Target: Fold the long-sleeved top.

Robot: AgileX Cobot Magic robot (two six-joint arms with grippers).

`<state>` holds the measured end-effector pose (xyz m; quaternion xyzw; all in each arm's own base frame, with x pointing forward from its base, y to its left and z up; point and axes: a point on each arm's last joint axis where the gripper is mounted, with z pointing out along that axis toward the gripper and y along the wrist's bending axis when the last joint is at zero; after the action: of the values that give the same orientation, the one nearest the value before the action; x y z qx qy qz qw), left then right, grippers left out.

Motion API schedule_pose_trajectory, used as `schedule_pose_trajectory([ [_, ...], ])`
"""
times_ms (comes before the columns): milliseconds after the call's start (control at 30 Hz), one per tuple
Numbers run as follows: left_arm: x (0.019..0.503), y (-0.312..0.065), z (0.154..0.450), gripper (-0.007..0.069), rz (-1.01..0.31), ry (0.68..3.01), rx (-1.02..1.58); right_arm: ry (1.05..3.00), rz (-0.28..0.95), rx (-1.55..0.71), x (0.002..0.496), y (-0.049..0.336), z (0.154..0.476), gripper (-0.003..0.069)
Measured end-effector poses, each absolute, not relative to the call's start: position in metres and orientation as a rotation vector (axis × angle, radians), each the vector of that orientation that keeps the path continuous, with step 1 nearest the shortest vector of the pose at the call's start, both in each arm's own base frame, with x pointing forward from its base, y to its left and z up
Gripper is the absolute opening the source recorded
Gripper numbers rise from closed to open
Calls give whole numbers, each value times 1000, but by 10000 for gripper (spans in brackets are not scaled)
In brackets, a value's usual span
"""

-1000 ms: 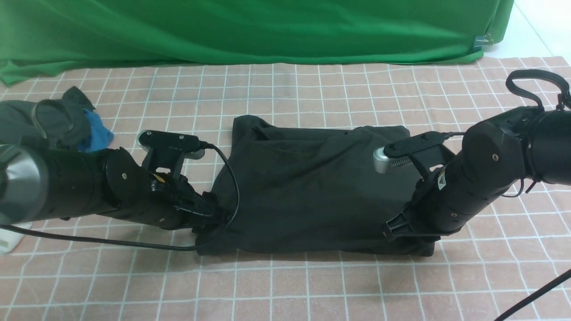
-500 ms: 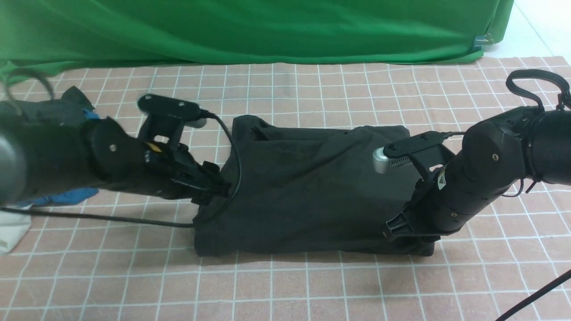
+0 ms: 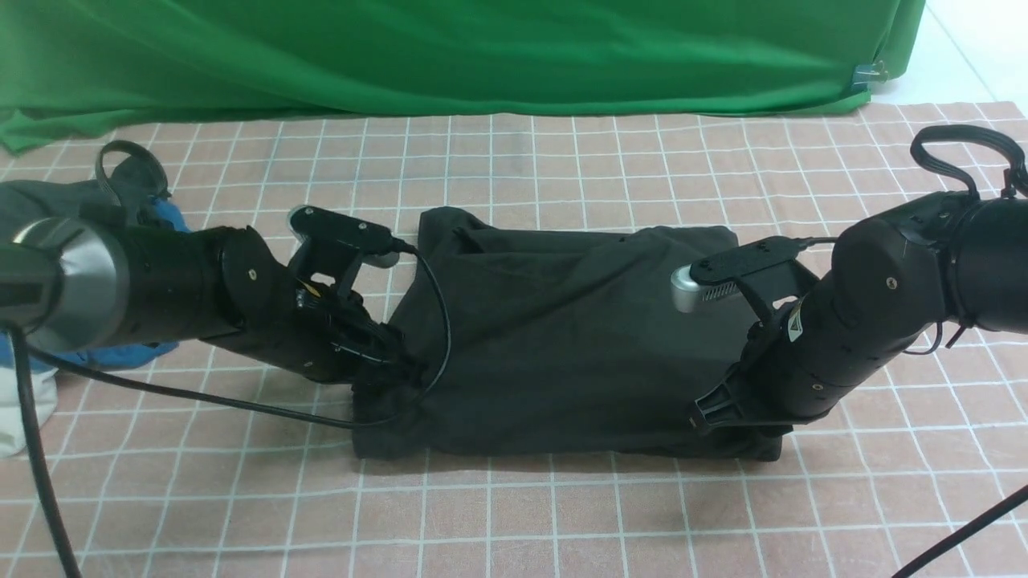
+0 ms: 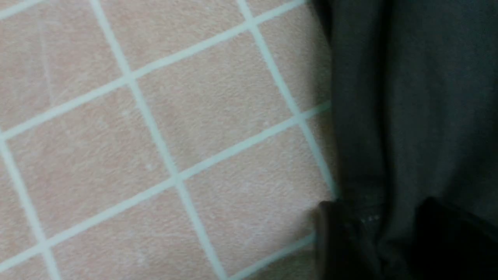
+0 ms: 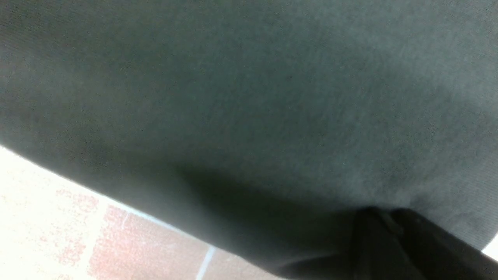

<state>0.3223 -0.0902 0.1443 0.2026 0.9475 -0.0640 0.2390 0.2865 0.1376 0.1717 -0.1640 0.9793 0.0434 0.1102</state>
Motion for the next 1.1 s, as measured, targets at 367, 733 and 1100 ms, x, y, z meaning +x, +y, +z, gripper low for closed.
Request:
schedule_pose_trajectory([
  [367, 320, -93, 197, 64, -189, 2500, 696, 2876, 129, -483, 287, 138, 172, 95],
  [733, 328, -94, 236, 64, -146, 2466, 780, 2861, 128, -492, 297, 142, 197, 160],
  [1100, 333, -88, 227, 64, -23, 2489, 813, 2752, 164, -471, 315, 149, 230, 347],
])
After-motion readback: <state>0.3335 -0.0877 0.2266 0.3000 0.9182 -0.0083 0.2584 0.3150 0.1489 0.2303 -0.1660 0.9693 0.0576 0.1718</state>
